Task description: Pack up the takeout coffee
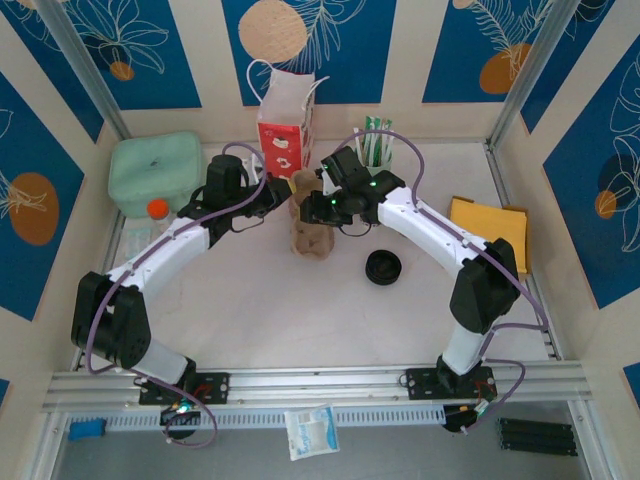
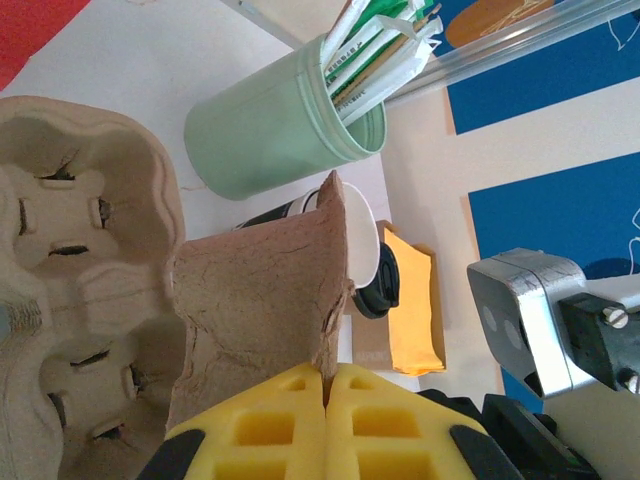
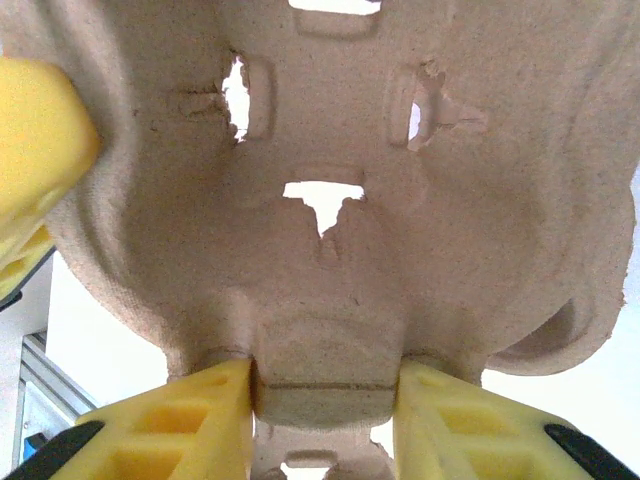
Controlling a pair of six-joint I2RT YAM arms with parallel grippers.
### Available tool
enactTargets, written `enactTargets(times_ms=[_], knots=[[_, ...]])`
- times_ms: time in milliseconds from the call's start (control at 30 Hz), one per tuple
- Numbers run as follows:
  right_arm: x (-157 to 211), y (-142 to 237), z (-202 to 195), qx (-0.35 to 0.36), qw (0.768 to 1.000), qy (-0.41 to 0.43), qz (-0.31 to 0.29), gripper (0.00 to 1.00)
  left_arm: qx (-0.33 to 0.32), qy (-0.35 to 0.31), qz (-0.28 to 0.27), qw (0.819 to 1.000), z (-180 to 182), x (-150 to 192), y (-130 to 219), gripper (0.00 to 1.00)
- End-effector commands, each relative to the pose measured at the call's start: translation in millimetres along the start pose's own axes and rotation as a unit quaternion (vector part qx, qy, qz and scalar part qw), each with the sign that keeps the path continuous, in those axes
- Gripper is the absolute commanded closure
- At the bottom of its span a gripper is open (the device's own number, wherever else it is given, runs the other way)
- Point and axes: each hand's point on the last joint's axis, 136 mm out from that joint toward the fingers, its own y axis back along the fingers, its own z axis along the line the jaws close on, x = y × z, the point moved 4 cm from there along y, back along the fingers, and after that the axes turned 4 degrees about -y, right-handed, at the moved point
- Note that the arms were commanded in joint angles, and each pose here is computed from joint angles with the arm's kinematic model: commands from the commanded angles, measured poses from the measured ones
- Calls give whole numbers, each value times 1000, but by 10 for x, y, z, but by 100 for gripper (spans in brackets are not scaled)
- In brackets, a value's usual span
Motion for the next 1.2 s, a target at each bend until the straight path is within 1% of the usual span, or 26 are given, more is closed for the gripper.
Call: enactTargets(times_ms=[0, 133, 233, 300, 333, 433, 500, 533, 667, 700, 833, 900, 1067, 1167], knots=[[-39, 70, 102, -22, 1000, 2, -3, 66, 16, -12, -5, 1000, -138, -23, 26, 100], [-48, 120, 103, -26, 1000, -2, -10, 67, 18, -14, -7, 1000, -158, -35, 38, 100], [-48, 175, 97, -29, 999, -6, -15, 68, 22, -16, -7, 1000, -187, -46, 47, 85], [-48, 220, 93, -30, 999, -8, -20, 68, 23, -19, -9, 1000, -215, -63, 66, 71], [-46, 242, 92, -30, 999, -8, -22, 68, 24, -23, -10, 999, -240, -75, 80, 66], [-33, 295, 76, -30, 999, -10, -27, 68, 24, -36, -17, 999, -323, -132, 145, 45], [-24, 339, 59, -30, 999, -12, -30, 68, 17, -49, -26, 998, -370, -190, 217, 28], [-20, 361, 52, -30, 999, -13, -32, 69, 10, -56, -32, 998, -381, -218, 257, 21], [11, 452, 11, -32, 999, -19, -40, 69, -21, -85, -61, 994, -406, -411, 445, 3], [21, 479, -3, -32, 998, -20, -42, 69, -30, -92, -68, 993, -398, -473, 487, 0], [68, 596, -38, -36, 998, -23, -50, 69, -92, -125, -88, 984, -297, -737, 634, 1], [81, 678, -49, -40, 997, -25, -58, 69, -130, -146, -96, 976, -237, -904, 679, 1], [121, 819, -82, -47, 996, -31, -67, 69, -187, -185, -98, 960, -100, -1328, 626, 1], [151, 874, -111, -50, 996, -36, -69, 69, -207, -204, -104, 951, -52, -1586, 531, 1]])
